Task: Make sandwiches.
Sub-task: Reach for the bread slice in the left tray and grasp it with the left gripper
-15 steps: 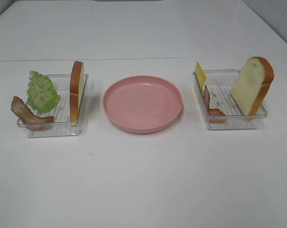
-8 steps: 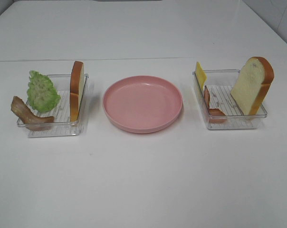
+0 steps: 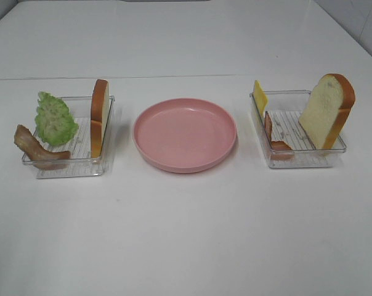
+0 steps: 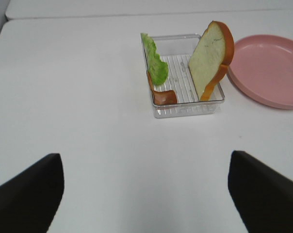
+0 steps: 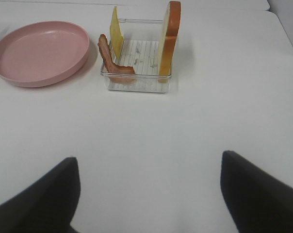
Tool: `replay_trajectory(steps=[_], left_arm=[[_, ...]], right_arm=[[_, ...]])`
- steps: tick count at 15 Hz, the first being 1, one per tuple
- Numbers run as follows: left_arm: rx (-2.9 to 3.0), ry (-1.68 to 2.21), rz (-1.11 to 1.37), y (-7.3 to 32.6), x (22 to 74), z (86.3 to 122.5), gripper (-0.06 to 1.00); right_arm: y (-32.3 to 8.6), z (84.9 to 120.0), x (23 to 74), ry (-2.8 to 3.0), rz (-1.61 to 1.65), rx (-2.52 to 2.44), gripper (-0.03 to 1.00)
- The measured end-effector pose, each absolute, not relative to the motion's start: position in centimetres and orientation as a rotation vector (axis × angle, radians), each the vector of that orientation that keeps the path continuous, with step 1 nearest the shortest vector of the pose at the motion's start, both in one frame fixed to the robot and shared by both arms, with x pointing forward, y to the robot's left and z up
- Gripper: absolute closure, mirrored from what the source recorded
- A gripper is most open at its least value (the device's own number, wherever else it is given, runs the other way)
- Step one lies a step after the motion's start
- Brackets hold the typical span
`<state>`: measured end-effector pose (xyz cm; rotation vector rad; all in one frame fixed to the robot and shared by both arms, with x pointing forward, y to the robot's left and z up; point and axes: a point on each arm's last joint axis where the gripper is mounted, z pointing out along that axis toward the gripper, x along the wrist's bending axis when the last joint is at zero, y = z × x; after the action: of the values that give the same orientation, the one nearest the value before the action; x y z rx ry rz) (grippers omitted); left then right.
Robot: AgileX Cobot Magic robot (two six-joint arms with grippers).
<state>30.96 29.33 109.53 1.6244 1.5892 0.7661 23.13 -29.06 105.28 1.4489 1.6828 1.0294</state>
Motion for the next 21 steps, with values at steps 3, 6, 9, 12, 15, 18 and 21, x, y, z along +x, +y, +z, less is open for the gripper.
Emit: replay_trajectory(steps=[3, 6, 9, 12, 15, 18, 21], left_arm=[[1.693, 1.689, 0.615, 28.8, 36.5, 110.9, 0.08], [1.757, 1.776, 0.486, 28.3, 42.4, 111.6, 0.08], [1.799, 1.845, 0.358, 27.8, 48.6, 111.5, 0.08], [1.785, 1.859, 0.286, 27.3, 52.4, 111.5, 0.08], [1.850, 1.888, 0.169, 26.3, 56.8, 110.5, 0.11], [1.955, 1.859, 0.108, 23.6, 59.1, 109.5, 0.11], [2.055, 1.889, 0.119, 20.4, 61.0, 108.3, 0.12]], right_arm=[[-29.1, 105.3, 23.1, 1.683, 1.029, 1.449, 0.21], [-29.1, 105.3, 23.1, 1.683, 1.029, 1.449, 0.21], [-29.1, 105.3, 23.1, 1.683, 1.029, 1.449, 0.21], [-29.1, 105.3, 23.1, 1.683, 1.029, 1.449, 0.21], [-29.1, 105.3, 23.1, 1.683, 1.029, 1.449, 0.21], [-29.1, 105.3, 23.1, 1.683, 1.029, 1.449, 0.21], [-29.1, 105.3, 23.1, 1.683, 1.029, 1.449, 0.21]])
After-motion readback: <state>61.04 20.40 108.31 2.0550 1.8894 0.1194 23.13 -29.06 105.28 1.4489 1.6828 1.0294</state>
